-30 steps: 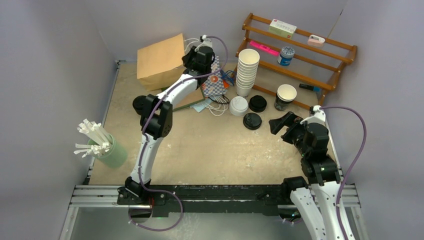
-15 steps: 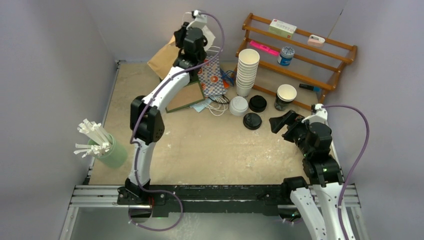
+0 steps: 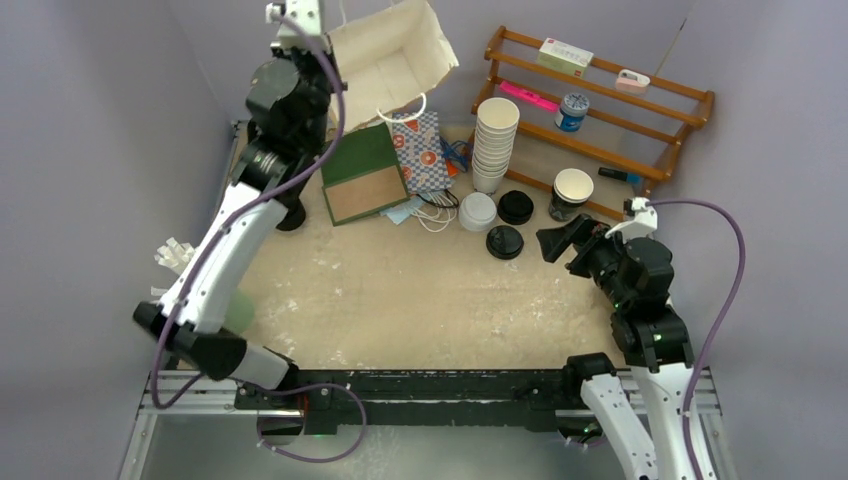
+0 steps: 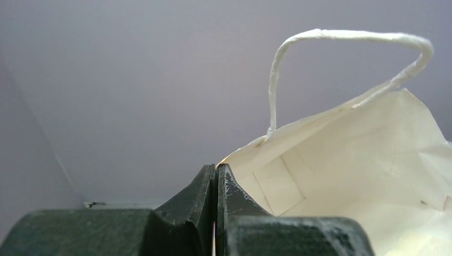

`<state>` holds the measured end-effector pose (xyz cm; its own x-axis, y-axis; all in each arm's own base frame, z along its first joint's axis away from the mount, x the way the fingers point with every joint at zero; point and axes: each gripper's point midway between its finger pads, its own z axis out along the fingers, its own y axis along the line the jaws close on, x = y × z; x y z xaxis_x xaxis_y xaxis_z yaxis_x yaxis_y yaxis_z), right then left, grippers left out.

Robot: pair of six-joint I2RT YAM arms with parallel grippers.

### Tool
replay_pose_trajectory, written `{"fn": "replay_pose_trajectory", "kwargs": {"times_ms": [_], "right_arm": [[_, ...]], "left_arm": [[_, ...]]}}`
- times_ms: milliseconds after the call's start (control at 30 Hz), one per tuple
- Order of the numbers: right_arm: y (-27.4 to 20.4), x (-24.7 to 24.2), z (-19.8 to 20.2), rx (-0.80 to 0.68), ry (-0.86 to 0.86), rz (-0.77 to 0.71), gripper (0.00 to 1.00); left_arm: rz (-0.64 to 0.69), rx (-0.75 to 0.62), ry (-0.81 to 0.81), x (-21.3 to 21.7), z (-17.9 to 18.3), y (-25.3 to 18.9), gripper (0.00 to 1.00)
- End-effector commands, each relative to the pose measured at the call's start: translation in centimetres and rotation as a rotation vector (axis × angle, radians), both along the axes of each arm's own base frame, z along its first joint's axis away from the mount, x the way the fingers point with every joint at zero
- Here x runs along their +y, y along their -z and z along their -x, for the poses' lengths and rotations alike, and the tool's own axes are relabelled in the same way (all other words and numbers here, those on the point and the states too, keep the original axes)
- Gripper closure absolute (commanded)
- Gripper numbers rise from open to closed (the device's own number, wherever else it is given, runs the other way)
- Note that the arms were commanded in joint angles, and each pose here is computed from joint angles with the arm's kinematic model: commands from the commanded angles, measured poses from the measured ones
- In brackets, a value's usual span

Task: Pack the takeout coffee

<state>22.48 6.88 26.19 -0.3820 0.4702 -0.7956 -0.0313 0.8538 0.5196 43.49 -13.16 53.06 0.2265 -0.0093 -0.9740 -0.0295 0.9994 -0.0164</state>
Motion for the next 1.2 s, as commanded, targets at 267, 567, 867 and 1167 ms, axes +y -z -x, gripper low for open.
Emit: {"fn": "replay_pose_trajectory", "kwargs": {"times_ms": [267, 567, 867, 1167], "right_arm": [[-3.9, 1.5, 0.5, -0.048, -0.099, -0.006, 0.03], [-4.3, 5.5, 0.9, 0.042, -0.301, -0.143, 0.05], [-2.7, 6.7, 0.5, 0.085, -0.403, -0.114, 0.16], [-4.5, 7.4, -1.6, 0.061, -0.447, 0.019, 0.21]], "left_arm": [[0.198, 0.267, 0.579, -6.0, 11.3, 13.7, 1.0], [0.285, 0.462, 0.731, -7.4, 16.3, 24.4, 1.0], [0.266, 0.479, 0.846, -9.4, 18.9, 26.0, 1.0], [0.215, 0.463, 0.893, -10.3, 19.6, 24.1, 1.0]]}}
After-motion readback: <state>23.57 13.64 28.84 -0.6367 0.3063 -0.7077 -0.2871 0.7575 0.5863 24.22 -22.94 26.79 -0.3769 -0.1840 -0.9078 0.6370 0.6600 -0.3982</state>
